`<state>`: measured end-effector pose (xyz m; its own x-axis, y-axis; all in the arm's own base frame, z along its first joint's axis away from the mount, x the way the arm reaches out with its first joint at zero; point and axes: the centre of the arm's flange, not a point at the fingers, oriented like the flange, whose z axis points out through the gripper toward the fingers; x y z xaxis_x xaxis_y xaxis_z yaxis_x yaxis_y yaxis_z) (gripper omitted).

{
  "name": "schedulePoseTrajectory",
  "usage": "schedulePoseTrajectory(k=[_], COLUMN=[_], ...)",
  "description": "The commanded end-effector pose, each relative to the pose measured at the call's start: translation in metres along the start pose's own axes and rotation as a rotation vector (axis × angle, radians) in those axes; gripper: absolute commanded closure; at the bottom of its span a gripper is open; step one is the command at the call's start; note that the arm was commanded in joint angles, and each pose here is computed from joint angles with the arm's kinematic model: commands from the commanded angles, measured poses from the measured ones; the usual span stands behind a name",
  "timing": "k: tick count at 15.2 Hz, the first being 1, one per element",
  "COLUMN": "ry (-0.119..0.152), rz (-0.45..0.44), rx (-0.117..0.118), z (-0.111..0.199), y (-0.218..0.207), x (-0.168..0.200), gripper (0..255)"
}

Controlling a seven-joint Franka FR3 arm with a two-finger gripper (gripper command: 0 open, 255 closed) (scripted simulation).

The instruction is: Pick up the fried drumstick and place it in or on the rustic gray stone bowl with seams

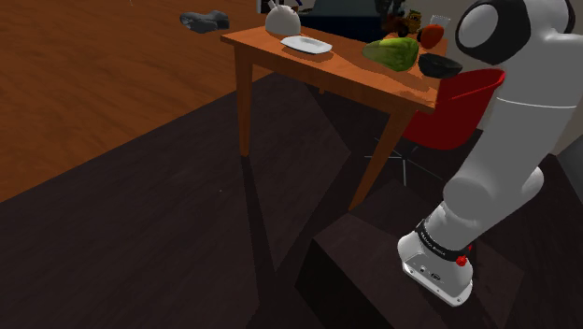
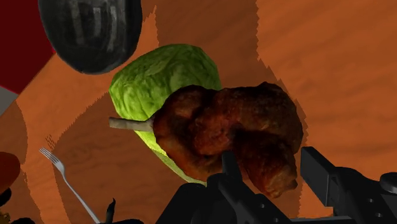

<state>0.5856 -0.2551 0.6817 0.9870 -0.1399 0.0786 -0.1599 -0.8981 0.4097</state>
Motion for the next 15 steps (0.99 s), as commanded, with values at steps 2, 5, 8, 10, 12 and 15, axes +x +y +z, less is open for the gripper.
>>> schedulePoseTrajectory(k=[2, 5, 8, 10, 12, 15], ry=[0.001, 0.001, 0.001, 0.001, 0.001, 0.001], rz=[0.000, 0.000, 0.000, 0.000, 0.000, 0.000], rx=[0.000, 0.000, 0.000, 0.000, 0.000, 0.000], z=[0.013, 0.025, 0.037, 0.045, 0.053, 0.065], y=[0.034, 0.066, 0.099, 0.120, 0.142, 0.175], x=[-0.019, -0.038, -0.057, -0.070, -0.082, -0.102], gripper=[255, 255, 255, 255, 255, 255])
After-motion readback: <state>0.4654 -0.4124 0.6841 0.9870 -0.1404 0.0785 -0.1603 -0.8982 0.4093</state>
